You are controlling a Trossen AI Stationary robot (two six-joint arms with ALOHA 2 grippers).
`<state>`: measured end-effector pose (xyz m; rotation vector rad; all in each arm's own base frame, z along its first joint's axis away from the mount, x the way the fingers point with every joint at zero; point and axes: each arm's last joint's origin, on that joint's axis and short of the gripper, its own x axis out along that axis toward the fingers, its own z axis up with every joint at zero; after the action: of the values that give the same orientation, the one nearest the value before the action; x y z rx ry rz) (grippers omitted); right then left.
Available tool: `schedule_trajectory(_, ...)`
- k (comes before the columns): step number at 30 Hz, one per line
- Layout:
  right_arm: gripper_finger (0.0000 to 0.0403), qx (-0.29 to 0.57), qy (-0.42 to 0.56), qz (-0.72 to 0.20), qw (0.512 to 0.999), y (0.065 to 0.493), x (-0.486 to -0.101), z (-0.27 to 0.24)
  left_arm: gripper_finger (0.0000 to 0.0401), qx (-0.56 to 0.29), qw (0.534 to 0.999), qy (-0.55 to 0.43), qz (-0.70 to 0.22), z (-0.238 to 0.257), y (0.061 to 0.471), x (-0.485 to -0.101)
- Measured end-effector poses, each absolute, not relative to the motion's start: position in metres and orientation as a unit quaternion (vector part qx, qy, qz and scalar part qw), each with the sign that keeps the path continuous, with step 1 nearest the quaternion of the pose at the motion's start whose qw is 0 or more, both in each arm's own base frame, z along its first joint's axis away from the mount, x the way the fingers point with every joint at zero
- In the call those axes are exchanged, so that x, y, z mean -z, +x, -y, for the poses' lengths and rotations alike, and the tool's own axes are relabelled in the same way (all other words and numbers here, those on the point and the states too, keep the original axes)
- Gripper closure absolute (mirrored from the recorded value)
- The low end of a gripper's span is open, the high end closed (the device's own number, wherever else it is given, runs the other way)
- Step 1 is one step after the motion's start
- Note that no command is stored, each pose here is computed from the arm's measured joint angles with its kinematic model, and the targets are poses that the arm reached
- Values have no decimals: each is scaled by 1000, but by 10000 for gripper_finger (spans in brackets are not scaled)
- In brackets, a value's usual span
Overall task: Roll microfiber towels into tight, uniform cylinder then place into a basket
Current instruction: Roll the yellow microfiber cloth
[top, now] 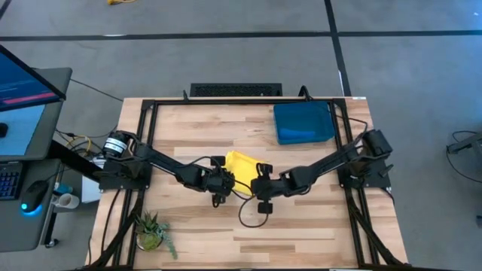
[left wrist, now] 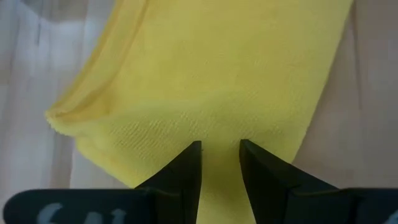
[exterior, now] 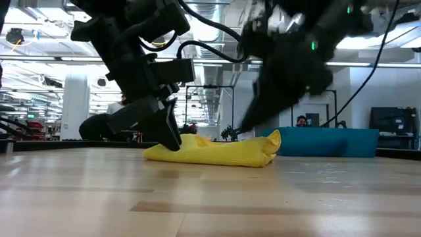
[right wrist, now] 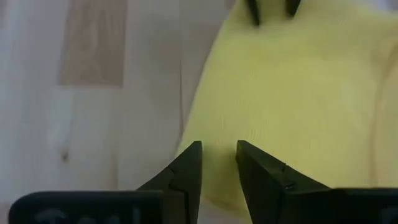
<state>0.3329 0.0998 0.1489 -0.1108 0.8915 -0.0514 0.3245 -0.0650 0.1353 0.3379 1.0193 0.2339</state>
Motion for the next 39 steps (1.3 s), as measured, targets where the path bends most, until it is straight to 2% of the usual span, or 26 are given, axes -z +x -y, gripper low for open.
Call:
schedule_trajectory(9, 280, 22, -58, -477, 877, 338, -111, -102, 298, -133, 850, 183, -475, 69, 328, -143)
schedule_trajectory(16, 280, 20, -43, -482, 875, 336, -115, -99, 298, -121, 852, 167, -481, 66, 328, -140)
schedule_trajectory(26, 280, 21, -42, -489, 871, 333, -117, -100, 298, -129, 837, 43, -530, 46, 315, -123)
schedule_trajectory(34, 280, 24, -39, -491, 870, 332, -117, -100, 298, -103, 845, 61, -520, 54, 314, -138)
schedule_trajectory(39, 280, 23, -41, -499, 865, 334, -121, -101, 298, -126, 856, 92, -492, 64, 306, -156)
